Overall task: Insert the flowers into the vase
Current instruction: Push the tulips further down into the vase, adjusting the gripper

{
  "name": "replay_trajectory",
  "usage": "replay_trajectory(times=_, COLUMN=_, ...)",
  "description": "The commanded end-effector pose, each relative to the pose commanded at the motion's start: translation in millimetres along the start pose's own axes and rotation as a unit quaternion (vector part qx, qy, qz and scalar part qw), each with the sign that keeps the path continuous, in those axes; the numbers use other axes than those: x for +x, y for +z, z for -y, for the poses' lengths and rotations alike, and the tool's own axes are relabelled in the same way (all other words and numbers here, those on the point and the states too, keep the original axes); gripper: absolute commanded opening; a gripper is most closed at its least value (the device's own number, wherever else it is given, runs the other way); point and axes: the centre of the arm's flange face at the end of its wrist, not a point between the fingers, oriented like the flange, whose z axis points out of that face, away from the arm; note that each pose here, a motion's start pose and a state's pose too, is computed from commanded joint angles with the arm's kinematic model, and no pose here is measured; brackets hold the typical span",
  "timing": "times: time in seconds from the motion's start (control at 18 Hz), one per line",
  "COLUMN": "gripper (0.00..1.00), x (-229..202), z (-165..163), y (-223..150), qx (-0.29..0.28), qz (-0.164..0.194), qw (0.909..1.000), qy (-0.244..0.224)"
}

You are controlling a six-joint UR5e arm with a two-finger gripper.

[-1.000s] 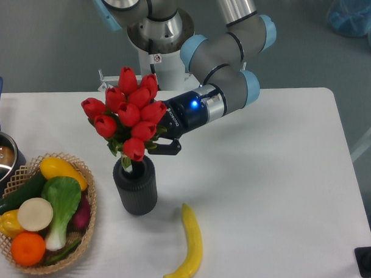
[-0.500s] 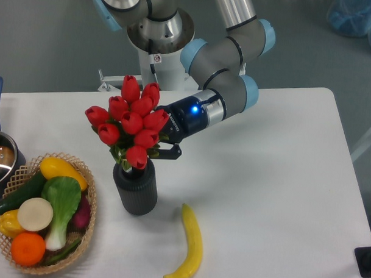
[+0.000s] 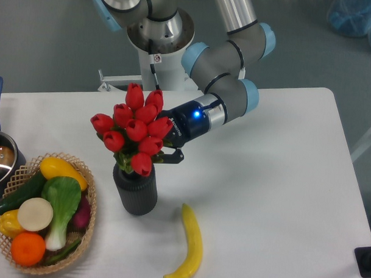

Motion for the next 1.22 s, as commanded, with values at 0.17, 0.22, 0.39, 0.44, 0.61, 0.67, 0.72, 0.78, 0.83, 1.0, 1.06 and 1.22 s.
replay_trajectory(times=0.17, gripper=0.34, x=-4, z=-6, y=-2, qx=0.0, qz=0.001, qw=0.9999, qy=0.01)
replay_trajectory(times=0.22, gripper=0.34, x=-5, z=-8, y=-2, qx=0.0, qz=0.002, qw=0.9999, qy=0.013)
replay_trajectory(times=0.39, gripper=0.34, x=-9, z=-14, y=-3, qx=0.001, qz=0.003, qw=0.9999, qy=0.013)
replay_trajectory(times=0.44, gripper=0.34, x=-10, z=-14, y=-4, qx=0.001, qz=0.004, qw=0.9999, qy=0.013)
replay_trajectory(times=0.61, gripper=0.34, x=-10, z=-14, y=-4, qx=0.001, qz=0.004, qw=0.9999, qy=0.013)
replay_trajectory(times=0.67, gripper=0.34, x=-10, z=-16, y=-5, qx=0.001, qz=0.004, qw=0.9999, qy=0.011)
replay_trajectory(times=0.72, gripper=0.34, x=-10, z=-16, y=-5, qx=0.001, qz=0.005, qw=0.9999, qy=0.011)
replay_trajectory(times=0.78, gripper=0.34, x=-10, z=-16, y=-5, qx=0.001, qz=0.005, qw=0.9999, qy=0.011)
replay_trajectory(times=0.83, gripper=0.34, x=-10, z=-16, y=-6, qx=0.001, qz=0.005, qw=0.9999, qy=0.011)
replay_trajectory(times=1.0, gripper=0.34, x=-10, z=-16, y=-6, qx=0.0, qz=0.005, qw=0.9999, qy=0.011)
replay_trajectory(times=1.06, gripper=0.34, x=-10, z=-17, y=-7, qx=0.001, qz=0.006, qw=0.9999, qy=0.01)
replay_trajectory(times=1.22, gripper=0.34, x=-11, z=-17, y=-9, qx=0.001, qz=0.008, qw=0.9999, qy=0.012)
